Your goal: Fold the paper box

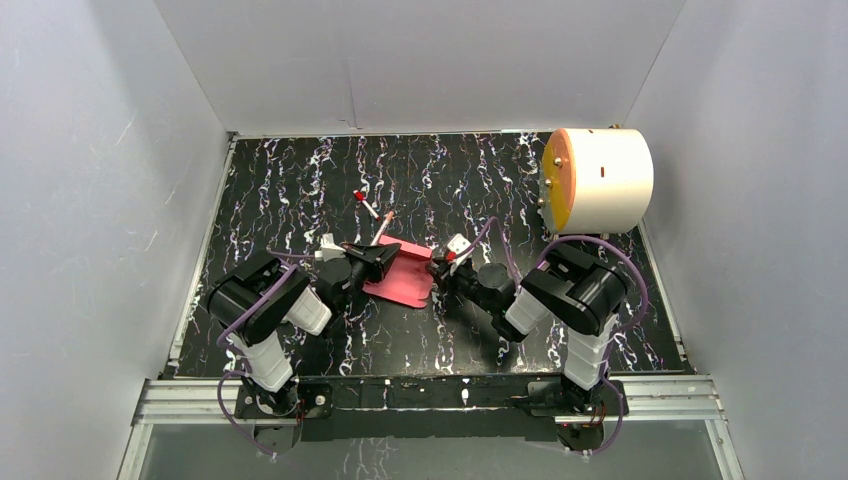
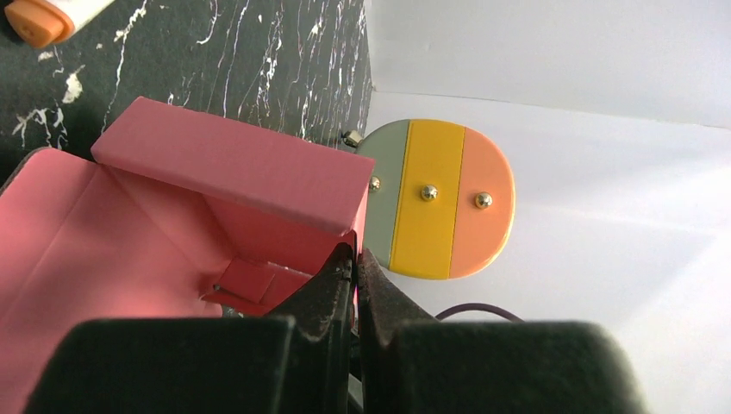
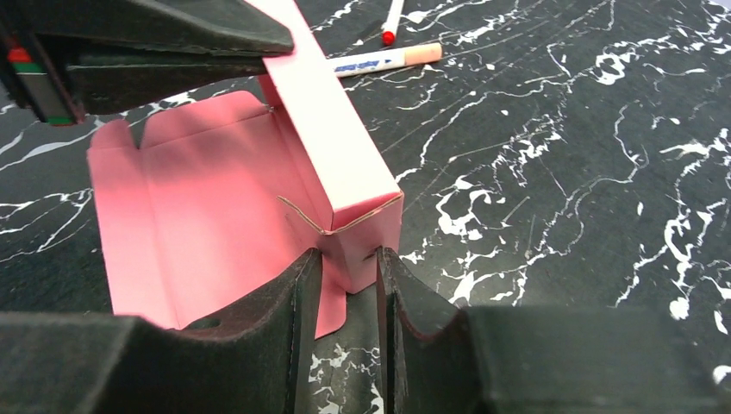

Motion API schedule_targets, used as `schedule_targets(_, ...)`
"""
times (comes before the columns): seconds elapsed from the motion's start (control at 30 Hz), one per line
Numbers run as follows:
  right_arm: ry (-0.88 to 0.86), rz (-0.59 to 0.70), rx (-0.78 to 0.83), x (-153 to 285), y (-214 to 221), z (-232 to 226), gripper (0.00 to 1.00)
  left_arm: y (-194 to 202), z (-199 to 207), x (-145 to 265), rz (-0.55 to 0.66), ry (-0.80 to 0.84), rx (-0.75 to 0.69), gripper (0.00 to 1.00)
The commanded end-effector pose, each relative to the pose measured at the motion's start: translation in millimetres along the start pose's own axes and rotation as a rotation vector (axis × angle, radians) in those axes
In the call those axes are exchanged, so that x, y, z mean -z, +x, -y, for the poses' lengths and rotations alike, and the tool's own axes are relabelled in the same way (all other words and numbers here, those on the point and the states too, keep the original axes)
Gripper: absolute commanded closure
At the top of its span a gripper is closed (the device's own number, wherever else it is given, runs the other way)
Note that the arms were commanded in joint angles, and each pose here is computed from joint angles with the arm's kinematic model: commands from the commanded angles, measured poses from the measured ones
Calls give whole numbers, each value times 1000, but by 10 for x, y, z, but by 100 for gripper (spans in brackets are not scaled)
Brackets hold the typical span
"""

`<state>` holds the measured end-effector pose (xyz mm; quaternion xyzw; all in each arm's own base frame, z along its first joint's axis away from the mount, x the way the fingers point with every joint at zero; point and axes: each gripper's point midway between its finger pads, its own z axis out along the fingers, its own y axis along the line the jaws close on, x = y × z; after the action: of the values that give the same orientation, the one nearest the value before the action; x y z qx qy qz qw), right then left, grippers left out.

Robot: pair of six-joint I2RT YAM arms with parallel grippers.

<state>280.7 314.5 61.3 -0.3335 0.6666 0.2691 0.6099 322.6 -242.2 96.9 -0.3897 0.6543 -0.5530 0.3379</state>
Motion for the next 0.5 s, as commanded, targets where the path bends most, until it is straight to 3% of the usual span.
schedule_targets(0.0,107,172,8,-74,-429,173,62,129,113,84,-37,37,4,100)
schedule_targets(0.3,156,207,14,-98,-477,217,60,146,70,123,-27,26,12,100)
schedule_targets(0.47,200,222,13,-83,-473,281,68,159,80,141,-29,29,15,100)
